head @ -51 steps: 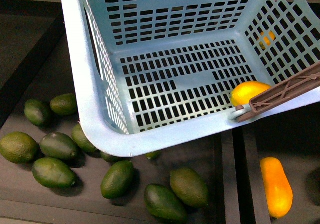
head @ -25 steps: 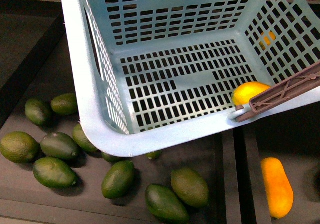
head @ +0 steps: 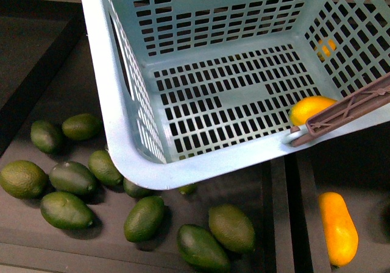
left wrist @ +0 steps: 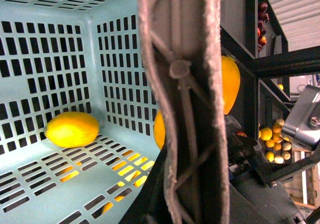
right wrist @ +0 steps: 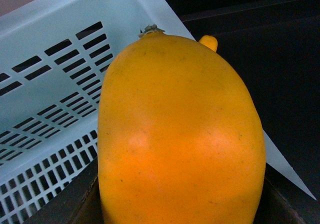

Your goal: Pick lemon and mango into basket

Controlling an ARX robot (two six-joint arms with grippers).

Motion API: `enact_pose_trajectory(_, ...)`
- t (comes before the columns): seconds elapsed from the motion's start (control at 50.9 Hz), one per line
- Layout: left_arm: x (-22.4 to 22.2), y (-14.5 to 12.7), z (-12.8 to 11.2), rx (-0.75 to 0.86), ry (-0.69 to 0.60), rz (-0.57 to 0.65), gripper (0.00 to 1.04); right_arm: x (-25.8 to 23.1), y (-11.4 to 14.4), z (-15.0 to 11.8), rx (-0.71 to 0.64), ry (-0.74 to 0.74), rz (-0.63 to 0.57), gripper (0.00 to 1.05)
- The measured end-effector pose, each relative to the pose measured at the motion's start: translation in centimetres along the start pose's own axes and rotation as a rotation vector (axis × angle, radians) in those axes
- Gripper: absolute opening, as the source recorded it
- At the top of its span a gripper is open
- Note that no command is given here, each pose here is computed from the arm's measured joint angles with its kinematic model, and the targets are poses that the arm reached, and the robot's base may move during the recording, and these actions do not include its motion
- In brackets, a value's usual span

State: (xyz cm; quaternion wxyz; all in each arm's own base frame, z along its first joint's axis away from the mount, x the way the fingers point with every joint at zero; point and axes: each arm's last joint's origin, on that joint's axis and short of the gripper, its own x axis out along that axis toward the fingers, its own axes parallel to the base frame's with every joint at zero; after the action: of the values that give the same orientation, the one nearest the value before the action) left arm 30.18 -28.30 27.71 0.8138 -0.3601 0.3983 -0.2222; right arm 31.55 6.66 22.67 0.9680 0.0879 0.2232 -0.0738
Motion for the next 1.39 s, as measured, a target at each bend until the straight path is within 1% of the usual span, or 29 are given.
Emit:
enact_pose_trajectory(0.039, 0.0, 0.0, 0.0, 0.000, -0.001, 0.000, 0.06, 0.1, 0.1, 0.0, -0.002, 0.000, -0.003, 0.62)
enact_pose_trajectory(0.098, 0.0, 0.0, 0.0, 0.000, 0.000, 0.001, 0.06, 0.3, 0.2, 0.0, -0.003, 0.003, -0.005, 0.69)
enact_pose_trajectory(0.157, 0.0, 0.0, 0.0, 0.000, 0.000, 0.001, 0.06, 0.3, 0.2, 0.0, -0.006, 0.003, -0.013, 0.78)
enact_pose_trajectory(0.196, 0.0, 0.0, 0.0, -0.001, 0.000, 0.000, 0.06, 0.3, 0.1, -0.1, -0.007, 0.005, -0.017, 0.81)
enact_pose_trajectory(0.314, 0.0, 0.0, 0.0, 0.000, 0.002, -0.001, 0.06, -0.1, -0.5, 0.4, -0.004, -0.003, -0.035, 0.97)
enact_pose_trajectory(0.373, 0.0, 0.0, -0.1, 0.000, 0.010, -0.005, 0.06, -0.7, -1.6, 0.8, -0.007, -0.021, -0.058, 0.96)
enact_pose_trajectory(0.53, 0.1, 0.0, -0.1, -0.004, 0.007, -0.001, 0.06, -3.1, -4.7, 1.5, 0.000, -0.021, -0.143, 0.96)
enact_pose_trajectory(0.55, 0.1, 0.0, -0.1, -0.002, 0.005, 0.000, 0.06, -3.4, -5.2, 1.5, -0.007, -0.052, -0.111, 0.93)
enact_pose_trajectory(0.57, 0.1, 0.0, -0.1, 0.000, 0.004, 0.001, 0.06, -3.8, -5.7, 1.4, -0.018, -0.132, -0.032, 0.88)
enact_pose_trajectory(0.609, 0.1, 0.0, -0.1, 0.000, 0.004, 0.000, 0.06, -4.4, -6.1, 1.1, -0.052, -0.244, 0.059, 0.81)
enact_pose_trajectory(0.629, 0.1, 0.0, -0.1, -0.001, 0.004, 0.000, 0.06, -4.9, -6.3, 0.6, -0.080, -0.314, 0.109, 0.76)
enact_pose_trajectory(0.668, 0.1, 0.0, -0.1, -0.001, 0.005, 0.000, 0.06, -5.7, -6.8, -0.2, -0.118, -0.396, 0.176, 0.67)
enact_pose_trajectory(0.707, 0.1, 0.0, -0.1, 0.000, 0.007, -0.001, 0.06, -6.2, -7.3, -1.2, -0.137, -0.438, 0.174, 0.59)
enact_pose_trajectory(0.766, 0.1, 0.0, -0.1, -0.002, 0.013, -0.005, 0.06, -6.9, -8.1, -2.7, -0.151, -0.447, 0.155, 0.45)
enact_pose_trajectory(0.845, 0.1, 0.0, -0.1, -0.003, 0.010, -0.003, 0.06, -7.5, -8.4, -3.7, -0.156, -0.444, 0.154, 0.34)
enact_pose_trajectory(0.884, 0.1, 0.0, -0.1, -0.001, 0.009, -0.002, 0.06, -7.8, -8.5, -4.3, -0.160, -0.441, 0.152, 0.27)
enact_pose_trajectory(0.943, 0.1, 0.0, -0.1, 0.000, 0.009, -0.002, 0.06, -8.1, -8.7, -4.9, -0.164, -0.438, 0.151, 0.20)
enact_pose_trajectory(1.041, 0.1, 0.0, -0.1, -0.002, 0.010, -0.003, 0.06, -8.8, -9.0, -6.0, -0.169, -0.436, 0.148, 0.04)
enact_pose_trajectory(1.1, 0.1, 0.0, -0.1, -0.001, 0.009, -0.003, 0.06, -9.2, -9.2, -6.5, -0.172, -0.441, 0.148, 0.02)
enact_pose_trajectory(1.296, 0.1, 0.0, -0.1, 0.000, 0.006, -0.001, 0.06, -10.6, -9.7, -8.5, -0.173, -0.440, 0.149, 0.02)
enact_pose_trajectory(1.395, 0.1, 0.0, -0.1, -0.001, 0.009, -0.003, 0.06, -11.1, -9.9, -9.1, -0.174, -0.439, 0.150, 0.02)
